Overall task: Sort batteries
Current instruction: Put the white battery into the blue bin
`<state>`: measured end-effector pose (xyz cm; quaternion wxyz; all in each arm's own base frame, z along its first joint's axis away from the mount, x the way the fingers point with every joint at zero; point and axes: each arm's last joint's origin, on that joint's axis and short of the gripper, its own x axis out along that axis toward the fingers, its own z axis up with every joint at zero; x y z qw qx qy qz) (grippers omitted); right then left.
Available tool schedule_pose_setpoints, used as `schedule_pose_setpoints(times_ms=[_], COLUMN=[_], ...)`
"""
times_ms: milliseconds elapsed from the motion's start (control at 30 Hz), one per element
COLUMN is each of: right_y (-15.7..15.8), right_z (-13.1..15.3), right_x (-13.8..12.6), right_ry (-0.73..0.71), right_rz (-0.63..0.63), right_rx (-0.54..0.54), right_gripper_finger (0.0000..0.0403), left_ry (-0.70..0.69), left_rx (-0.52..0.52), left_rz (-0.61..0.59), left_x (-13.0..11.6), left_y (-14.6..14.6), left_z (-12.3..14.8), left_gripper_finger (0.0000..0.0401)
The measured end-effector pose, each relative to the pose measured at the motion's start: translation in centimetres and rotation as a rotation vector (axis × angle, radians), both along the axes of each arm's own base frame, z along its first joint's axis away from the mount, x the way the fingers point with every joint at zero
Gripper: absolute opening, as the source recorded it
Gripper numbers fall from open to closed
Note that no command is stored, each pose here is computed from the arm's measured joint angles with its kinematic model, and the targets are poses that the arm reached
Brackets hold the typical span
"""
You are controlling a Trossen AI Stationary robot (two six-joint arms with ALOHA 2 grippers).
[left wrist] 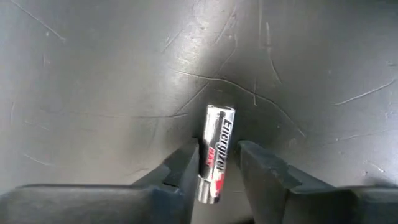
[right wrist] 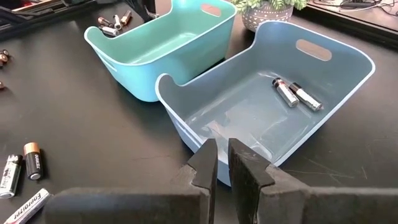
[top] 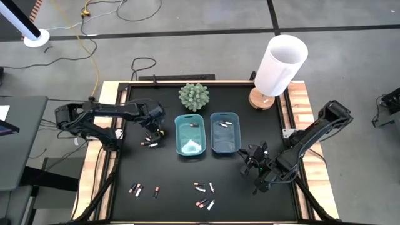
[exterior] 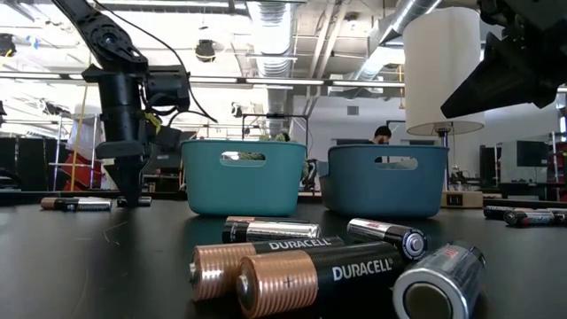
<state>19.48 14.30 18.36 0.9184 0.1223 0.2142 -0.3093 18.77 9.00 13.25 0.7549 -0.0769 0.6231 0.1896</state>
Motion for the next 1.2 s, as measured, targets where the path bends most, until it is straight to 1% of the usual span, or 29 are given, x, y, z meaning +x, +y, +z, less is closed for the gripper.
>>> schedule_pose_setpoints(times_ms=[167, 400, 500, 667, 767, 900, 1000, 1100, 1200], right_y=[0.0, 0.0, 0.0, 0.0, 0.0, 0.0, 0.0, 0.0, 0.0], right_z=[0.0, 0.0, 0.0, 0.0, 0.0, 0.0, 0.0, 0.0, 0.0], right_x=[0.0, 0.0, 0.0, 0.0, 0.0, 0.0, 0.0, 0.0, 0.0], right_ry=[0.0, -0.001, -0.001, -0.001, -0.001, 0.0, 0.001, 0.005, 0.007], right_rz=[0.0, 0.0, 0.0, 0.0, 0.0, 0.0, 0.001, 0.004, 0.009], right_rx=[0.0, 0.001, 0.001, 0.001, 0.0, 0.0, -0.002, -0.007, -0.012], right_gripper_finger=[0.0059, 0.0059, 0.0059, 0.0059, 0.0059, 0.0059, 0.0059, 0.0059, 0.0059], left_ry=[-0.049, -0.08, -0.106, -0.214, -0.303, -0.427, -0.5, -0.53, -0.545], left_rx=[0.025, 0.065, 0.077, 0.118, 0.15, 0.191, 0.212, 0.221, 0.228], left_rz=[-0.01, -0.012, -0.012, -0.005, -0.012, -0.031, -0.072, -0.151, -0.237], left_x=[-0.1, -0.4, -0.6, -0.3, 0.2, 1.7, 3.5, 6.1, 9.4], left_y=[0.0, -0.1, -0.2, -0.1, -0.2, -0.2, -0.5, -1.1, -1.8], left_z=[0.8, 1.8, 2.6, 5.5, 7.8, 11.4, 14.1, 15.9, 16.9], left_gripper_finger=[0.0038, 0.0037, 0.0037, 0.0037, 0.0037, 0.0037, 0.0037, 0.0037, 0.0037])
